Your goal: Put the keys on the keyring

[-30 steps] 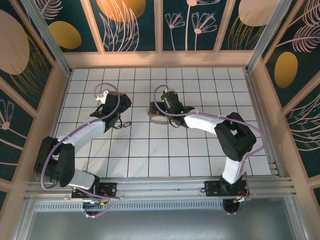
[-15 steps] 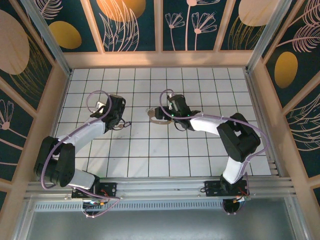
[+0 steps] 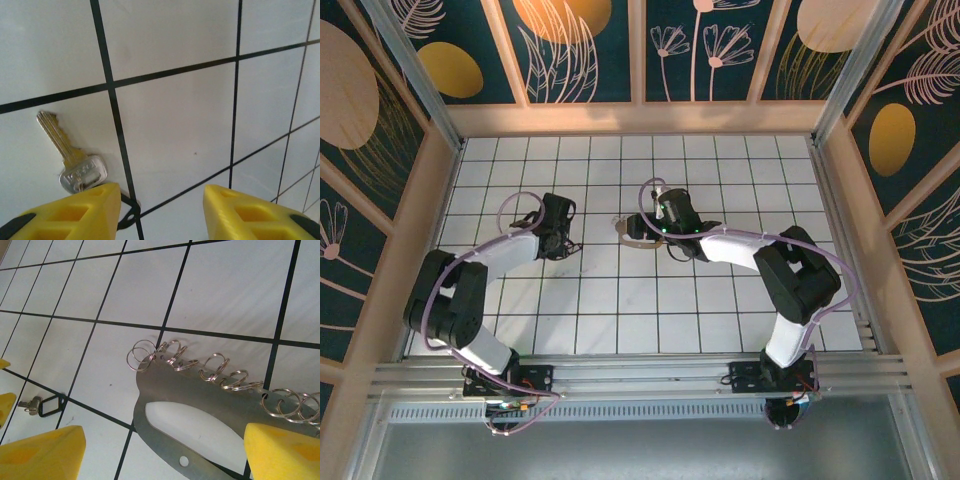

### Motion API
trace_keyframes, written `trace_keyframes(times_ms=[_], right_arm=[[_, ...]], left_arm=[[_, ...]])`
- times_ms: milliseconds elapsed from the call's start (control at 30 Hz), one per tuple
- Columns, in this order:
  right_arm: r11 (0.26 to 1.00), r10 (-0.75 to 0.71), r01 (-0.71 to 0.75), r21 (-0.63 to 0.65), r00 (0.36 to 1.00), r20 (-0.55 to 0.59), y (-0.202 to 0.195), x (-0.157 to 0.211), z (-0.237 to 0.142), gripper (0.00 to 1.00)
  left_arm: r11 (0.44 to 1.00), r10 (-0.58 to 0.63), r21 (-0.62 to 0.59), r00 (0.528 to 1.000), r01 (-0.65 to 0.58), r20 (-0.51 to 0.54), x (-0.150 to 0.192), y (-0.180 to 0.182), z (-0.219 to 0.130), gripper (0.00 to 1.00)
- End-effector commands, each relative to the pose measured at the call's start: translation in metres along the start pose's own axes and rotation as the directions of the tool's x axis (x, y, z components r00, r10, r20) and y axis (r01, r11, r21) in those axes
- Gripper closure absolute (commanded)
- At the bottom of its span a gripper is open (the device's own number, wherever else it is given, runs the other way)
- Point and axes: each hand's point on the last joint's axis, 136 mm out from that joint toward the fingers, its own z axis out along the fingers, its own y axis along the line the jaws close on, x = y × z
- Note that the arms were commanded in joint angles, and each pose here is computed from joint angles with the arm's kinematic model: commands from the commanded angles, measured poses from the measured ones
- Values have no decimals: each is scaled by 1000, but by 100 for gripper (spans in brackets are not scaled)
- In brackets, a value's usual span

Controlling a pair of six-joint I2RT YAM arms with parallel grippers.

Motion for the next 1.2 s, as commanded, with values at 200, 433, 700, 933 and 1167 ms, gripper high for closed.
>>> trace_keyframes(times_ms=[200, 433, 700, 933, 1167], right_arm=[[1000, 6, -6, -15, 1000, 28, 4, -8, -3, 17], [1000, 10, -10, -8, 1000, 22, 3, -6, 0, 17], [1000, 8, -8, 2, 1000, 23, 1, -6, 1, 17], [1000, 9, -9, 11, 1000, 20, -1, -5, 2, 17], [1000, 10, -10, 19, 1000, 18, -2, -5, 3, 17]], left_arm=[[997, -10, -71, 999, 7, -46, 4, 4, 12, 59], [993, 0, -115, 999, -5, -45, 4, 13, 18, 59], [992, -3, -128, 999, -3, -47, 2, 17, 20, 59], [987, 6, -162, 999, -13, -45, 2, 27, 29, 64], [986, 14, -165, 998, -24, -59, 4, 27, 29, 80]])
